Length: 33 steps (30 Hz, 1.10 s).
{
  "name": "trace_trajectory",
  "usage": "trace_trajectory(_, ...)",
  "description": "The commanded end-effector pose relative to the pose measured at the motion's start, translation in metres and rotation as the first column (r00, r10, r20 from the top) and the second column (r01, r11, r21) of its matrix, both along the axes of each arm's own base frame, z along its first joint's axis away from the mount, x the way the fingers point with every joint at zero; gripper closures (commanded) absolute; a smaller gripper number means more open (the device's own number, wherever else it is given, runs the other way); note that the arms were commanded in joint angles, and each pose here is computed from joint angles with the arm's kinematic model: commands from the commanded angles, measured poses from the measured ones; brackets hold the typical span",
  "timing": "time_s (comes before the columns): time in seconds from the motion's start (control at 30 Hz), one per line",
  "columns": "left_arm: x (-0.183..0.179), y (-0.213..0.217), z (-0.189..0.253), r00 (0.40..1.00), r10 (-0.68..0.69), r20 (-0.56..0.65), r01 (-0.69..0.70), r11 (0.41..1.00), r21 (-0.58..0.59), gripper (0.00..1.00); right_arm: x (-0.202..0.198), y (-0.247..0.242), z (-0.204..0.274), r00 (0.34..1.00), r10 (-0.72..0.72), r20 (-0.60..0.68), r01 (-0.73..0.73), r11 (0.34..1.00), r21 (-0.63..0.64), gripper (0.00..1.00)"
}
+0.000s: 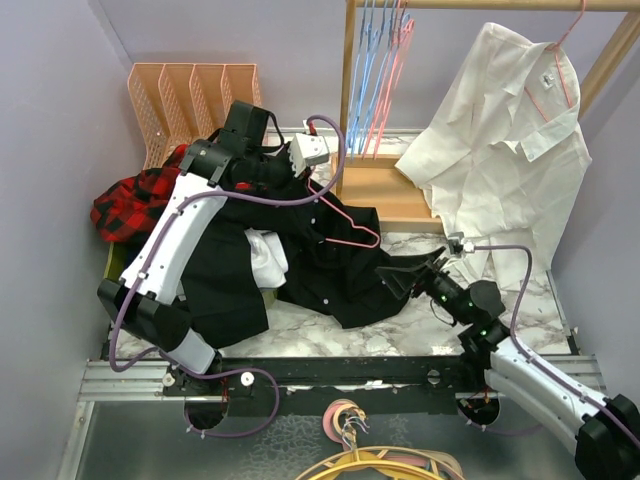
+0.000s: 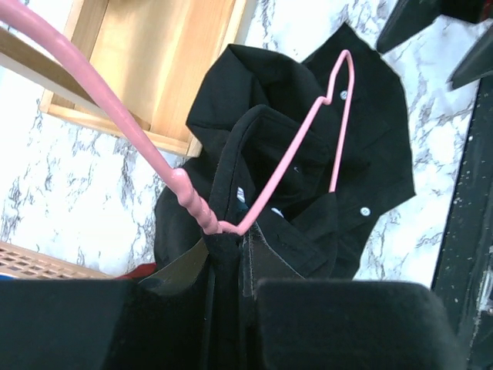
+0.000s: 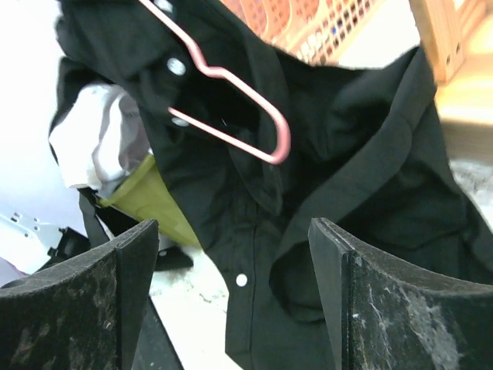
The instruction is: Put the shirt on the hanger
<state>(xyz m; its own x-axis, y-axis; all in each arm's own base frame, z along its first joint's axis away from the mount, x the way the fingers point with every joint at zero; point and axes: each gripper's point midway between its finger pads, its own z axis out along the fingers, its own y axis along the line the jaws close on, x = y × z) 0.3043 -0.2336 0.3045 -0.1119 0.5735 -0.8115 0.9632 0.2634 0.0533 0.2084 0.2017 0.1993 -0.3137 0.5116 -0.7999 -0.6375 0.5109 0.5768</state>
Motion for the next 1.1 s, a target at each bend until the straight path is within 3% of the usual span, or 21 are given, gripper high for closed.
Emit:
trace_trajectory(0.0, -0.032, -0.002, 0.046, 0.998, -0.053, 0.026, 0.055, 0.994, -0.097, 1.0, -0.005, 0.015, -0.022, 0.994, 0.089, -0.066, -0.092, 0.995, -0.043, 0.25)
trace_trajectory(0.13, -0.041, 0.0, 0.065, 0.997, -0.063, 0.04, 0.068, 0.988, -0.14, 1.0, 0.005, 0.031, -0.007, 0.99, 0.144, -0.015, -0.144, 0.989, -0.038, 0.29)
trace_trajectory(0.4, -0.054, 0.003, 0.083, 0.995, -0.07, 0.07, 0.081, 0.984, -0.161, 1.0, 0.031, 0.054, 0.02, 0.981, 0.184, 0.056, -0.18, 0.982, -0.065, 0.27)
trace_trajectory(0.83, -0.052, 0.007, 0.085, 0.994, -0.062, 0.089, 0.075, 0.985, -0.153, 1.0, 0.023, 0.07, 0.012, 0.968, 0.253, 0.003, -0.253, 0.967, -0.02, 0.29)
trace_trajectory(0.93, -0.049, 0.009, 0.087, 0.994, -0.055, 0.095, 0.069, 0.986, -0.152, 1.0, 0.023, 0.08, 0.006, 0.966, 0.258, -0.013, -0.258, 0.966, -0.032, 0.41)
trace_trajectory(1.07, -0.046, 0.011, 0.087, 0.994, -0.045, 0.1, 0.059, 0.988, -0.146, 1.0, 0.03, 0.081, -0.002, 0.975, 0.218, -0.042, -0.22, 0.975, -0.021, 0.85)
